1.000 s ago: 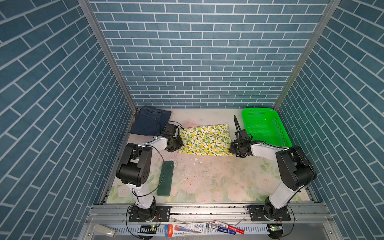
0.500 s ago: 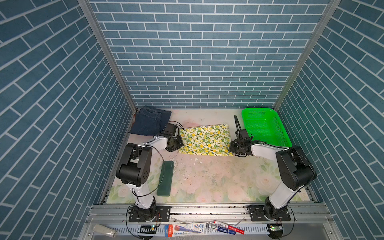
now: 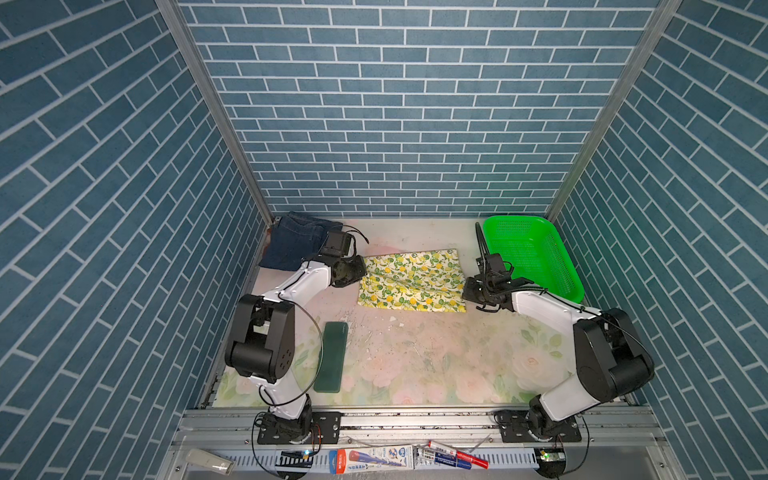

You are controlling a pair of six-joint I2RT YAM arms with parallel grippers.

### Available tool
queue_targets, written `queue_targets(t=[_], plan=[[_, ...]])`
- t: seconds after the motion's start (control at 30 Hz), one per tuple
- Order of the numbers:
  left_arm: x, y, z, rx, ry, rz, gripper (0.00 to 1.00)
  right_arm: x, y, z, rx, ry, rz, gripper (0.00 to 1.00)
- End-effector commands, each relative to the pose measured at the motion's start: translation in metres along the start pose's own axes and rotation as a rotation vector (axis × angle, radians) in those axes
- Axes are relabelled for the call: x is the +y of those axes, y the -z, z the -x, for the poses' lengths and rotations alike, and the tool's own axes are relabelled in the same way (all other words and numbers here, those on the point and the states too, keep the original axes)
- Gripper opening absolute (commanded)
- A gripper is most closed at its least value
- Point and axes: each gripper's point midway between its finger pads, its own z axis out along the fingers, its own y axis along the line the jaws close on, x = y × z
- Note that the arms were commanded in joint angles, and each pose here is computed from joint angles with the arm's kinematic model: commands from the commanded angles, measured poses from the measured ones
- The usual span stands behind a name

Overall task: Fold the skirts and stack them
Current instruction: 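Square the folded skirt by pulling its edges with both grippers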

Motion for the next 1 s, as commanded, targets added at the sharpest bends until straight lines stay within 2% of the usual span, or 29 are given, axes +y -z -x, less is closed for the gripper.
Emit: queue_targets(t=[0.0,0.3,0.73,0.97], plan=[[0.005,0.013,0.003,-0.012,-0.011,0.025,0.00,0.004,0.021,0.015,-0.041,0.015,-0.005,0.00],[0.022,0.009,-0.016,0.008,0.006,0.042,0.00,0.004,0.028,-0.009,-0.014,-0.003,0.004,0.00],[0.056,-0.029,-0.056,0.095,0.056,0.081,0.00,-0.027,-0.021,-0.072,0.130,0.015,-0.082,0.00],[0.062,-0.035,-0.059,0.111,0.055,0.106,0.00,-0.028,-0.028,-0.075,0.153,0.033,-0.092,0.00]])
